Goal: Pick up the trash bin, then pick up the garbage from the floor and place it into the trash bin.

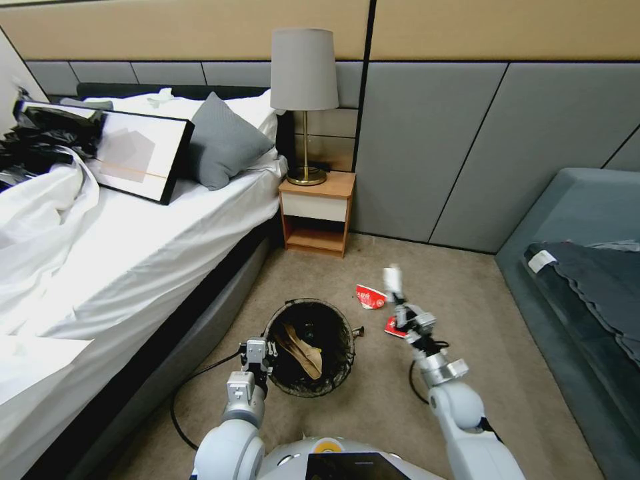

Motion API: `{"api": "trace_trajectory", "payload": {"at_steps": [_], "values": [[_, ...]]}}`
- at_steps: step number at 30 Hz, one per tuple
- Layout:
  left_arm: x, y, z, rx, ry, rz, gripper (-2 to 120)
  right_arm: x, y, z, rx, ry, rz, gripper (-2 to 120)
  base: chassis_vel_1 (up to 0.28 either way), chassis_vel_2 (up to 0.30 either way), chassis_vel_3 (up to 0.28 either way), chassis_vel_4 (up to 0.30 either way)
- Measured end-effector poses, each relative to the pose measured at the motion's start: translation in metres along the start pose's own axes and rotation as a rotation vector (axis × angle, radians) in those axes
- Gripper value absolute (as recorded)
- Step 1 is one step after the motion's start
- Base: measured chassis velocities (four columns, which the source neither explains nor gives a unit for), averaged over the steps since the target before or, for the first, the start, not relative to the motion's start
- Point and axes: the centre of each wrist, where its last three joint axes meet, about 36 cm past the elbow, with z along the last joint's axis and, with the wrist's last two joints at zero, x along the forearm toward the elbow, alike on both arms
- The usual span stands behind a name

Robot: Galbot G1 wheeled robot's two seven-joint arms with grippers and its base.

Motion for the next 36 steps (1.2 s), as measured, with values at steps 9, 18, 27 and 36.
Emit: {"api": "trace_trajectory", "payload": {"at_steps": [9,18,27,36], "values": [[0.000,-0.004,0.001,0.006,0.003,0.005,2,0.001,0.049,0.021,-0.074,0.070,-0.100,0,0.000,0.000,0.000,0.000],[0.000,-0.008,0.001,0.012,0.004,0.010,2,0.008,0.070,0.049,-0.111,0.127,-0.118,0,0.000,0.000,0.000,0.000],[0.002,-0.012,0.001,0.015,0.004,0.020,2,0.007,0.065,0.062,-0.108,0.167,-0.080,0,0.000,0.000,0.000,0.000],[0.004,-0.011,-0.003,0.017,-0.006,0.019,2,0.008,0.060,0.063,-0.090,0.179,-0.050,32,0.000,0.000,0.000,0.000]]}}
